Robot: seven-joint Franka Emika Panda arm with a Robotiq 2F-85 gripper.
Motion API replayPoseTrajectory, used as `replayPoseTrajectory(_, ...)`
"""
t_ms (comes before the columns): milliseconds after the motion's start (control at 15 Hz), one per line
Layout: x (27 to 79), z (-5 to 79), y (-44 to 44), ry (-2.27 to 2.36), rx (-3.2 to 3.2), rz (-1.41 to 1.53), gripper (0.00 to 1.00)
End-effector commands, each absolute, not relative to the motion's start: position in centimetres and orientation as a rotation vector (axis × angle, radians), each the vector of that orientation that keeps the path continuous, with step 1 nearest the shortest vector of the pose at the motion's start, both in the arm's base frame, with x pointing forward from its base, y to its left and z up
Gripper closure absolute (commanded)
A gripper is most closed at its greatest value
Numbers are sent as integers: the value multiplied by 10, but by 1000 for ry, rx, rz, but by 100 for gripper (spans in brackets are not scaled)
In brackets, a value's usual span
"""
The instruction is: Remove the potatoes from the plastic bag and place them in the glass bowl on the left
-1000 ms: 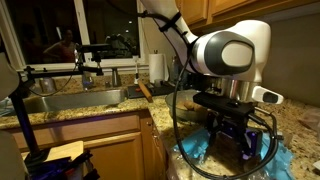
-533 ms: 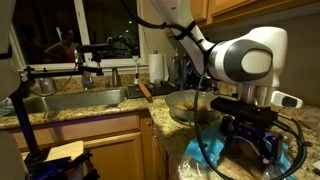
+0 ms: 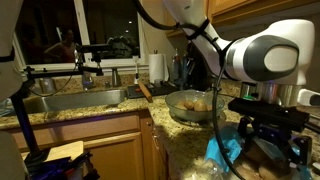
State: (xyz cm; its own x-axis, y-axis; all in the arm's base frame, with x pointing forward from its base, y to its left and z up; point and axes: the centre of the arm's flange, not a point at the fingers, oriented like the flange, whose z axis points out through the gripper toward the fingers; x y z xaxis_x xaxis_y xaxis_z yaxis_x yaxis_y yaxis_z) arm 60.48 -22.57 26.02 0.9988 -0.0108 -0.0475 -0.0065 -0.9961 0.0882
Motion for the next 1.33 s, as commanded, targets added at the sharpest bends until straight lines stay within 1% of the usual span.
replayPoseTrajectory(0,608,267,-235,0,3052,-29,0)
replayPoseTrajectory(867,606,245,-241,106,3028,-68,0)
replayPoseTrajectory(933,606,243,-242,114,3029,-66,3)
replayPoseTrajectory(1000,606,243,-242,121,3030,-64,26)
replayPoseTrajectory(1133,606,241,-241,141,3040,-65,30)
replayPoseTrajectory(1200,605,241,-240,154,3044,-63,36)
replayPoseTrajectory(1267,605,241,-238,167,3049,-60,44)
